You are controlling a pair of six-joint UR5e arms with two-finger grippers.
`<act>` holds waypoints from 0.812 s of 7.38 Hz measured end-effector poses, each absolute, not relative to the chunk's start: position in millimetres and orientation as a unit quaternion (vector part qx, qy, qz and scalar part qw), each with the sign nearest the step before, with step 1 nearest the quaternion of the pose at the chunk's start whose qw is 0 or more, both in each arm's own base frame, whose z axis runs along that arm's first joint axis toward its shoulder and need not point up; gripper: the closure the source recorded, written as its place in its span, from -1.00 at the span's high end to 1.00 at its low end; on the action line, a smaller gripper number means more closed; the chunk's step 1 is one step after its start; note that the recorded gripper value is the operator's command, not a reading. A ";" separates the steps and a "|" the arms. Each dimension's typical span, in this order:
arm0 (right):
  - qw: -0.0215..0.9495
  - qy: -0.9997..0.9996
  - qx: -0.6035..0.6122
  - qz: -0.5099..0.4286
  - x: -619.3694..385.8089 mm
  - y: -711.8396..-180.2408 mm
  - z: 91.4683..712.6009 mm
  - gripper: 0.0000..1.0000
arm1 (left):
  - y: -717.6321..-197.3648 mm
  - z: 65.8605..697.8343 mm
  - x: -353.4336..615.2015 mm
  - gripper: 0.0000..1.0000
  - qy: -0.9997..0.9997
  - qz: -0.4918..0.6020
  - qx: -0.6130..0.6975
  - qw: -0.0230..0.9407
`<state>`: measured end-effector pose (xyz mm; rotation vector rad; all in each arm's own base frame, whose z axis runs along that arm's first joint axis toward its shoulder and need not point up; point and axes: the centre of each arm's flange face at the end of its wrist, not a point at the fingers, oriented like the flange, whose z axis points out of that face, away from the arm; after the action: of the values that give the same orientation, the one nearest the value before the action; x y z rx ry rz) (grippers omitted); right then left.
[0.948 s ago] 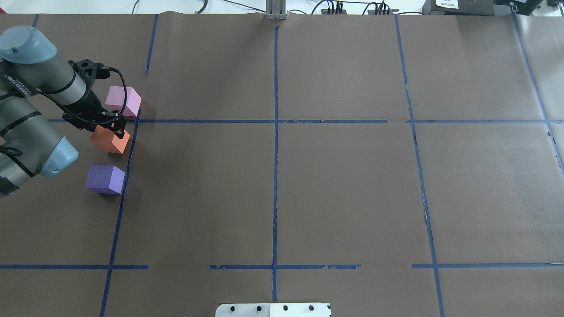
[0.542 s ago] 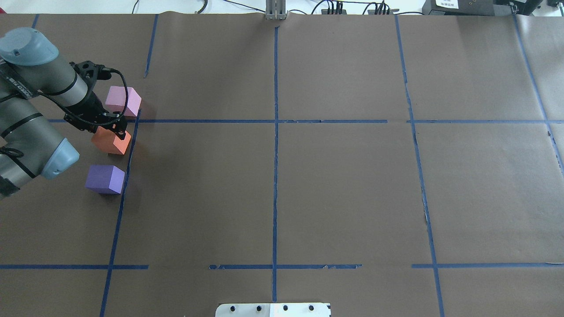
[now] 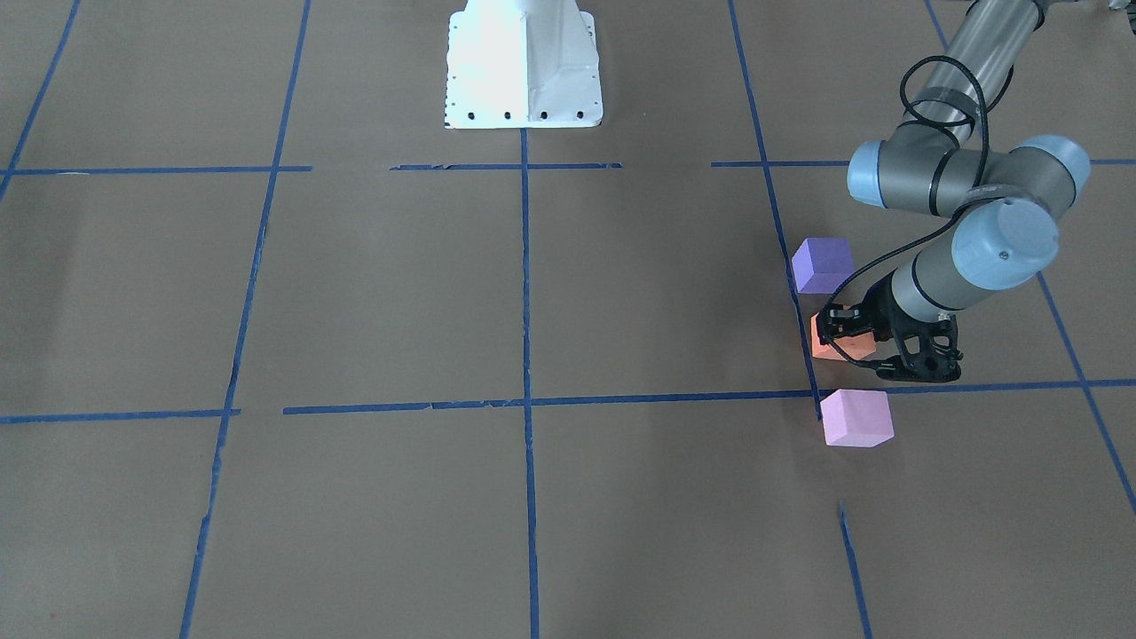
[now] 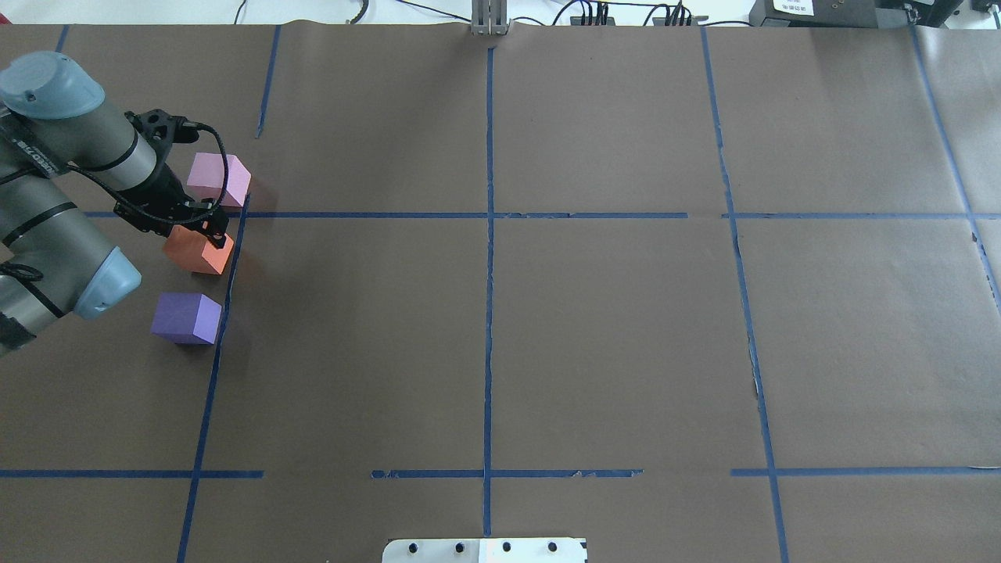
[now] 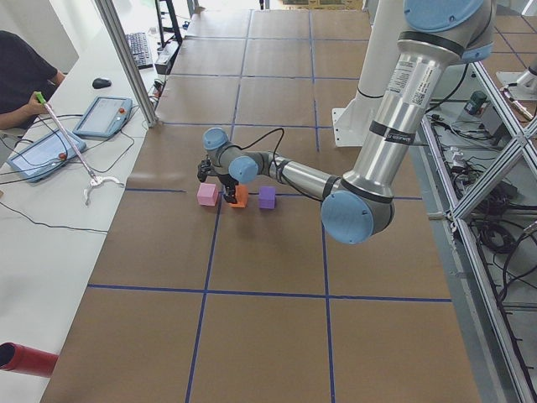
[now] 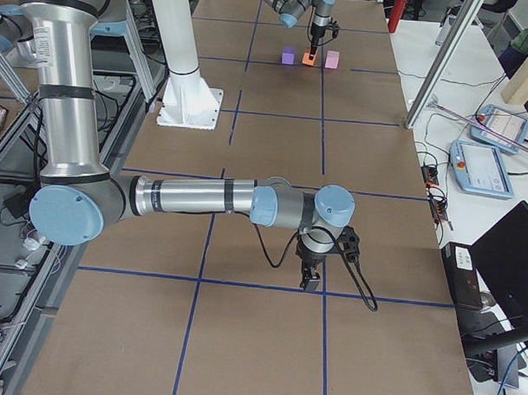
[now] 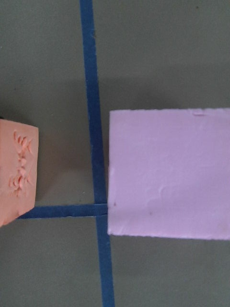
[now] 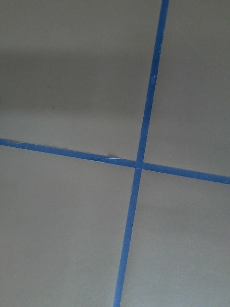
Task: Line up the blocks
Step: 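Lower the orange cube in line with the pink and purple cubes, release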
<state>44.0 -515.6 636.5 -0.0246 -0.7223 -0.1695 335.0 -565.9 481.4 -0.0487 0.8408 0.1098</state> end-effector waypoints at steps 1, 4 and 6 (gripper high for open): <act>0.932 -0.353 -0.012 -0.083 44.0 -515.6 636.6 1.00 | -565.9 481.6 335.0 1.00 0.408 0.053 -0.023 0.911; 0.932 -0.353 -0.012 -0.083 44.0 -515.4 636.8 1.00 | -565.9 481.1 335.0 1.00 0.409 0.054 -0.022 0.911; 0.932 -0.353 -0.012 -0.083 44.0 -515.4 636.8 1.00 | -566.2 478.8 333.8 1.00 0.408 0.054 -0.019 0.911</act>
<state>44.0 -515.4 636.8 -0.0250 -0.7223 -0.1694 333.8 -566.2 478.8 -0.0402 0.8417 0.1116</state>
